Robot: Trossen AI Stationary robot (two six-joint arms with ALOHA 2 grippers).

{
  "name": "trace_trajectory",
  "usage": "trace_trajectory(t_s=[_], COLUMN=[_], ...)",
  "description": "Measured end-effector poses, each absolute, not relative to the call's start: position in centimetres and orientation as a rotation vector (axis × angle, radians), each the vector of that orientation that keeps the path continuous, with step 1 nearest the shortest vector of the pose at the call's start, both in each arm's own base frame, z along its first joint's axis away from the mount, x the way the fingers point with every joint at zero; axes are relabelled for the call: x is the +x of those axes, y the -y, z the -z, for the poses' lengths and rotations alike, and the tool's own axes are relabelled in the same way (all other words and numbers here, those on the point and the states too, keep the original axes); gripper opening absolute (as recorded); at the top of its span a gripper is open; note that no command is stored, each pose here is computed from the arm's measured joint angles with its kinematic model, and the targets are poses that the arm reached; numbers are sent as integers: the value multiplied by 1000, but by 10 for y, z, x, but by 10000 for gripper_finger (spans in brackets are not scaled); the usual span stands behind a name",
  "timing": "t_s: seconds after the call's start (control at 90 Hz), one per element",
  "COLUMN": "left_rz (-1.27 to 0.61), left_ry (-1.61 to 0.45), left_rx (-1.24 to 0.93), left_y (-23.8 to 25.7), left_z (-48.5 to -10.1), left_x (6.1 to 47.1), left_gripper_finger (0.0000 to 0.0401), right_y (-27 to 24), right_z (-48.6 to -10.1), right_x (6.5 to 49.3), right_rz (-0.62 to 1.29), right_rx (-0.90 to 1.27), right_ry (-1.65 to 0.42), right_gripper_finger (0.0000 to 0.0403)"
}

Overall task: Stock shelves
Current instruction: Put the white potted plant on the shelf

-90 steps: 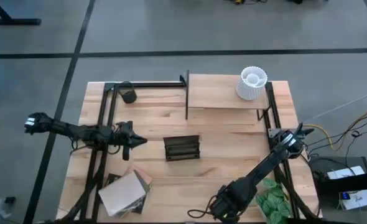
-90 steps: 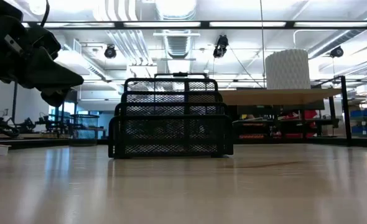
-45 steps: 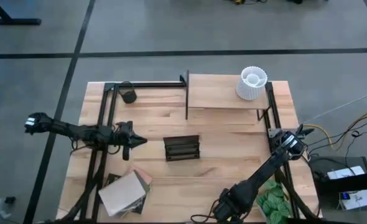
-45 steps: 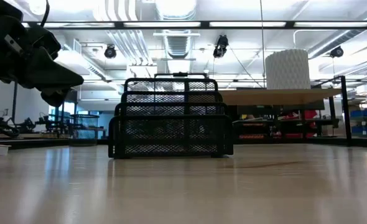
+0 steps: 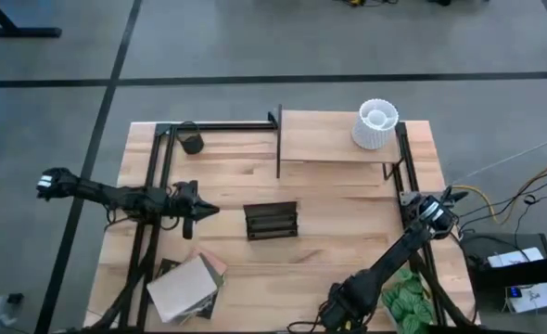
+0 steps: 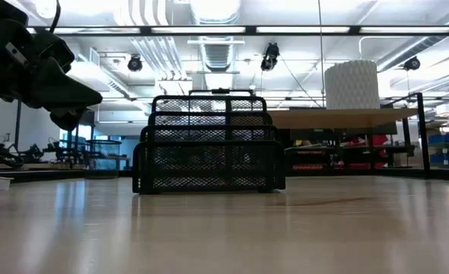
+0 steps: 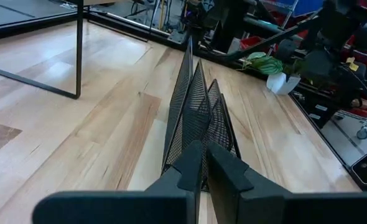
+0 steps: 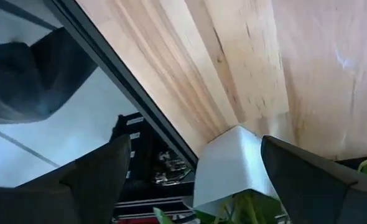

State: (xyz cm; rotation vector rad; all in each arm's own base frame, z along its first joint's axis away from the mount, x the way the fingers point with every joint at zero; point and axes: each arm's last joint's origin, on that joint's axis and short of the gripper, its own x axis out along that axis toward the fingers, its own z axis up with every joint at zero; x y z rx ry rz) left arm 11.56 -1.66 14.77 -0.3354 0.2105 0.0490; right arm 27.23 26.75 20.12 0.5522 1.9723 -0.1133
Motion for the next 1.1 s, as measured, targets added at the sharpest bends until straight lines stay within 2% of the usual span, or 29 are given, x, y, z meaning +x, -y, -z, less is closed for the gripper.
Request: trace_trajectory(t_s=[0.378, 0.656, 1.1], left_rz=[-49, -49, -49], left_ry=[-211, -210, -210], left_rx=[-336, -335, -335], left_y=[17, 17, 17], left_z=[-148, -148, -148], left_x=[116, 116, 116], left_gripper_finger=[7, 6, 7], right_y=[-282, -291, -302], right_z=[-197, -196, -195], right_x=[252, 227, 211], right_rz=[-64, -70, -161], right_rx=[368, 221, 108], right_ry=[-1984, -2050, -2040], right_gripper_finger=[341, 341, 341])
